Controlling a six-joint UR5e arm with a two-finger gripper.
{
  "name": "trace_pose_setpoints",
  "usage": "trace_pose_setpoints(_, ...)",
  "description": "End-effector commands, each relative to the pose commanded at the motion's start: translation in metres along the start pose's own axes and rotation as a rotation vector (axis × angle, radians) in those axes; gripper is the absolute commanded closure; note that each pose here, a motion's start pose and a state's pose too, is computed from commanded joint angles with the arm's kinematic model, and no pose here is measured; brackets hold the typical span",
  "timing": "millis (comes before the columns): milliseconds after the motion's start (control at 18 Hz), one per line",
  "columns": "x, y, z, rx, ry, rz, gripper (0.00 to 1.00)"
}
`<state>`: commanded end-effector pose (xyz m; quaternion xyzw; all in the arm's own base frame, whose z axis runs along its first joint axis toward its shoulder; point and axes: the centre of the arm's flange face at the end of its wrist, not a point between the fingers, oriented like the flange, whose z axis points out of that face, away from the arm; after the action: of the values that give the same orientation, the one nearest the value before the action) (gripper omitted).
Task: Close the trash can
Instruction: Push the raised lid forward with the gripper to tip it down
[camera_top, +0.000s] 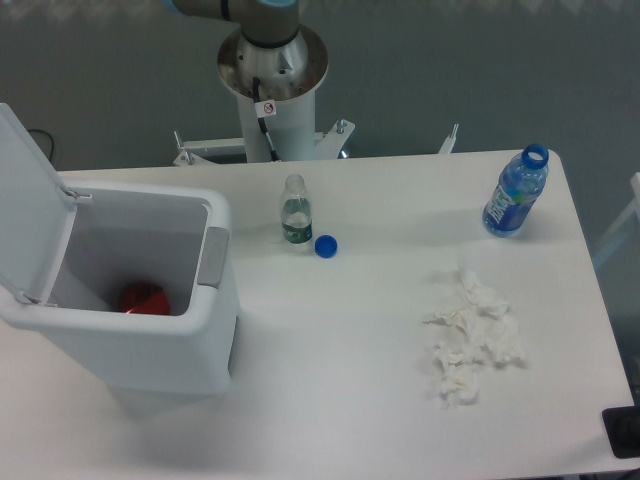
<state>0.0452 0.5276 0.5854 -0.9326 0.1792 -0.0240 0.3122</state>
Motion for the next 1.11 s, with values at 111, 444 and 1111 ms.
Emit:
trace_pose_setpoints(111, -0.005, -0.001, 0.004, -0.014, -0.019, -0.008, 0.00)
trace_pose_setpoints(444, -0.015, -0.006, 0.006, -0.021, -0.064, -0.061, 0.00)
trace_pose_setpoints(1111, -0.057, 0.013, 0.000, -0.095, -0.213, -0.114, 0.00)
